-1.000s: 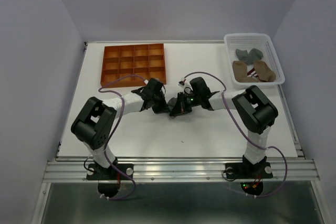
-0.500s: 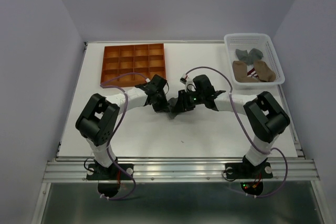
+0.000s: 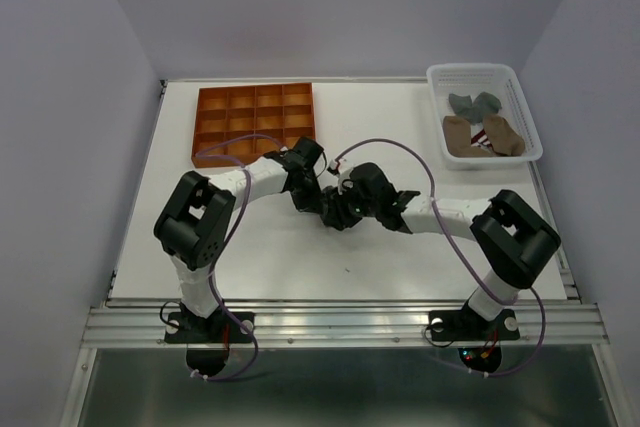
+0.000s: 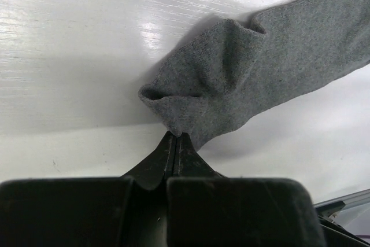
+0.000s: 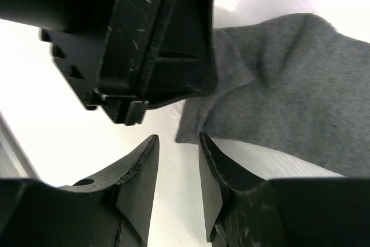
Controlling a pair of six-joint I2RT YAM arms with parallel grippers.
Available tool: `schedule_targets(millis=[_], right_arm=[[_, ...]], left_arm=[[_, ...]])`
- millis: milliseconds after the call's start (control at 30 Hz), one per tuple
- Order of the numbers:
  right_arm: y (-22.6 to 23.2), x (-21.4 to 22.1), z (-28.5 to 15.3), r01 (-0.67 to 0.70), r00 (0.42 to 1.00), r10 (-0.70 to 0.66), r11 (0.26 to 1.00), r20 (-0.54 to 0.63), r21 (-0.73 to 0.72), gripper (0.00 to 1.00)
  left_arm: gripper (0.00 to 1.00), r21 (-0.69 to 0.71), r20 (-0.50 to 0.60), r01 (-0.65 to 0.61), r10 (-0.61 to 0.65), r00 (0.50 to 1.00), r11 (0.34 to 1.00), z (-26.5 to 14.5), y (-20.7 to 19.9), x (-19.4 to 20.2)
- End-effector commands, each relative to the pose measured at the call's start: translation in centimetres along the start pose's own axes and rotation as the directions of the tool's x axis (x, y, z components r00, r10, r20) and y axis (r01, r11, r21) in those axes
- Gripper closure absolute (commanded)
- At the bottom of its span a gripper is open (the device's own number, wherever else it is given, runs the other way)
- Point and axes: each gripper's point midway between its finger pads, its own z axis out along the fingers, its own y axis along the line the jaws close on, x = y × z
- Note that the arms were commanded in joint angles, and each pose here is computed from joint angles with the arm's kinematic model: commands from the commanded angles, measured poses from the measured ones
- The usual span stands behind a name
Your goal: Roll the socks
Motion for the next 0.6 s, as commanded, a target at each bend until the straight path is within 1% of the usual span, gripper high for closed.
schedule_targets(millis=[0,33,100,233,333,500,567], right_arm=[[-0.2,-1.9,-0.3,0.109,0.985,-0.123,0.988,0.125,0.109,0.61],[-0.3,-2.4,-0.4,0.114,0.980,-0.131,0.986,0.151,0.119,0.61],[-0.7,-2.2,-0.3,0.123,0.977,-0.146,0.981,0.158,0.152,0.61],[-0.1,-2.5,-0.1,0.153,0.969,-0.180,0.976,0.170,0.157,0.61],[-0.2,-2.6,0.0,0.164,0.966,-0.196,0.970,0.170,0.181,0.61],[0.3,-2.5,0.6,0.188,0.963,-0.218,0.965,0.162,0.181,0.61],[-0.2,-2.3,0.9,0.199,0.961,-0.234,0.955,0.150,0.218,0.61]], left_arm=[[1.00,-0.011,-0.012,-0.015,0.015,1.000,1.000,-0.6,-0.5,0.0],[1.00,-0.013,-0.012,-0.013,0.013,1.000,1.000,-0.6,-0.5,0.0],[1.00,-0.016,-0.008,-0.009,0.009,1.000,1.000,-0.7,-0.5,-0.2],[1.00,-0.020,-0.011,-0.002,0.002,1.000,1.000,-0.7,-0.7,-0.2],[1.00,-0.015,-0.012,-0.003,0.002,1.000,1.000,-0.7,-0.9,-0.3],[1.00,-0.021,-0.002,-0.001,0.001,1.000,1.000,-0.9,-1.0,-0.7],[1.00,-0.020,-0.005,0.000,-0.001,1.000,1.000,-0.8,-1.0,-0.6]])
